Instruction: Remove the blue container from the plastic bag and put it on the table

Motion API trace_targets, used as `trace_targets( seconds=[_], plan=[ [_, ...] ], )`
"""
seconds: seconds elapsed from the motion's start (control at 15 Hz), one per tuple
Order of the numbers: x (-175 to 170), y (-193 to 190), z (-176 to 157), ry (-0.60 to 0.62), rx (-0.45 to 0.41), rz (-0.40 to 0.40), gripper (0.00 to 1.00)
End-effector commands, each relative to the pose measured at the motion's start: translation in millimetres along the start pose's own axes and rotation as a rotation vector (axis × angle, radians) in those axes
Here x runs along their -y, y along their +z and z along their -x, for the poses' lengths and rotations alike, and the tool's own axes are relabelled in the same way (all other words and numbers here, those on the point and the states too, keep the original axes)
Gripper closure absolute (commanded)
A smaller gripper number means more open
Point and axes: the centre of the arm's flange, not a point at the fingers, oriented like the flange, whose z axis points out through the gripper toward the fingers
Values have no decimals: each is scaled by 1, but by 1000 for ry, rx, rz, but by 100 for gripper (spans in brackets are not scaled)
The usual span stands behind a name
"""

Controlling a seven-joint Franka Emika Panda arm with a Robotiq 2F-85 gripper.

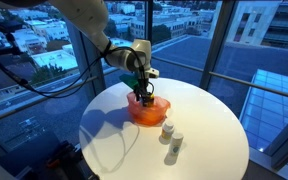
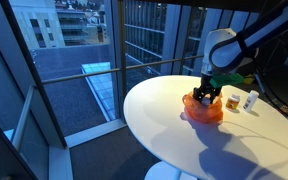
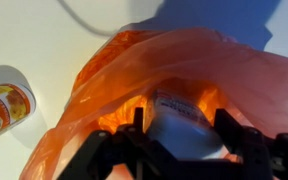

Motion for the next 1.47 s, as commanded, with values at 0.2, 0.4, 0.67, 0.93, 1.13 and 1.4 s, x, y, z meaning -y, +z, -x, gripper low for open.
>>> trace_targets(
  seconds=[0.2,0.4,0.67,0.93,1.13,1.4],
  plan=[
    [-1,-19,-5,-1,-36,12,57],
    [-4,-39,-3,-2,-59,-8,57],
    [-13,-76,-4,11,-111,-33,57],
    [-31,-112,-4,35,-148,-61,57],
    [-44,-127,9,42,-153,-68,57],
    [-53,-134,37,51,-154,-70,57]
  ],
)
